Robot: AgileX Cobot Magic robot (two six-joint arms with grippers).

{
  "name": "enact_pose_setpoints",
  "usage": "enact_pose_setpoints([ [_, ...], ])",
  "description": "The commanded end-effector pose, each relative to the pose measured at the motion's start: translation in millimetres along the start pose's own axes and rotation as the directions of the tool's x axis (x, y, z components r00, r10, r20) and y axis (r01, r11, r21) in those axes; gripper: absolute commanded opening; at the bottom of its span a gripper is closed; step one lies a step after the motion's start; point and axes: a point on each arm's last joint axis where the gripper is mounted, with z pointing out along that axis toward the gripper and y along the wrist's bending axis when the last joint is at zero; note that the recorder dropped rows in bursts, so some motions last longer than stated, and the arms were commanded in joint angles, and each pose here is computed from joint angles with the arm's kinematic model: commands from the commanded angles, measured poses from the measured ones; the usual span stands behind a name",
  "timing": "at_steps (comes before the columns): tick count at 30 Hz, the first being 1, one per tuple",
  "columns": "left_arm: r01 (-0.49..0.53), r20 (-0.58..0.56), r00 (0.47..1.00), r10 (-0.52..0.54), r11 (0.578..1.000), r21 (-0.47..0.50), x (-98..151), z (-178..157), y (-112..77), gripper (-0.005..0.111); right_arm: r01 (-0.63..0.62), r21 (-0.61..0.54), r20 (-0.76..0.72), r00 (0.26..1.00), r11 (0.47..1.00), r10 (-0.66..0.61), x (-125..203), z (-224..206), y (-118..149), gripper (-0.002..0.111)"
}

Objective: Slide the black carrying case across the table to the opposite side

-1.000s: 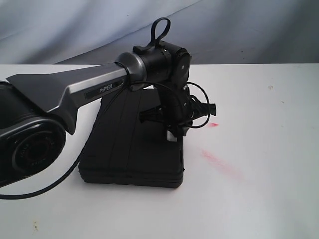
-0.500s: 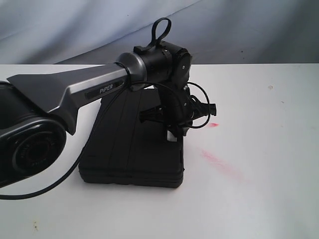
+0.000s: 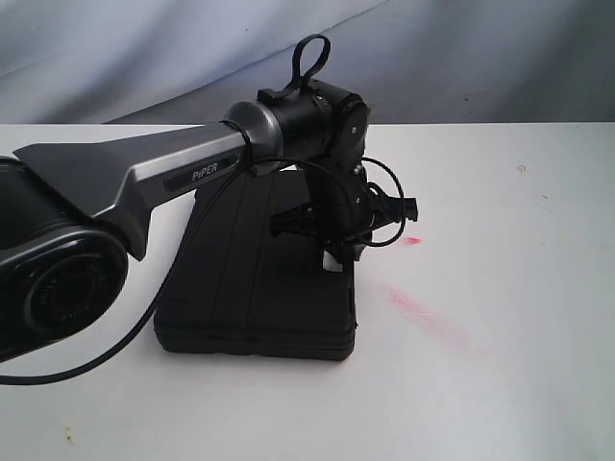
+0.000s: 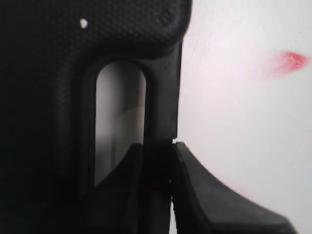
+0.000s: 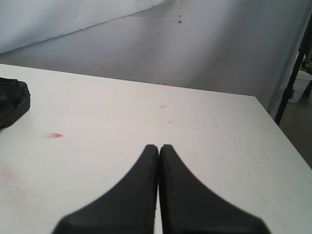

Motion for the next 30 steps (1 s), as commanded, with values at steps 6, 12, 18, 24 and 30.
enact_pose_setpoints([
  [6,0.007,0.065,0.998,-0.005,0.999,-0.033,-5.1,-4.4,0.7,0.000,-0.001,0.008,0.001,1.000,1.000,0.001,0.9,0.1,-0.3,0.000],
  [12,0.042,0.073,0.996,-0.040,0.999,-0.023,-5.8,-4.4,0.1,0.000,-0.001,0.008,0.001,1.000,1.000,0.001,0.9,0.1,-0.3,0.000],
  [18,0.049,0.082,0.996,-0.048,0.999,-0.014,-6.5,-4.5,-0.6,0.000,-0.001,0.008,0.001,1.000,1.000,0.001,0.9,0.1,-0.3,0.000],
  [24,0.044,0.092,0.995,-0.042,0.999,-0.018,-7.5,-4.5,-0.2,0.000,-0.001,0.008,0.001,1.000,1.000,0.001,0.9,0.1,-0.3,0.000],
  [30,0.042,0.090,0.995,-0.040,0.999,-0.020,-7.3,-4.5,-0.1,0.012,-0.001,0.008,0.001,1.000,1.000,0.001,0.9,0.1,-0.3,0.000],
])
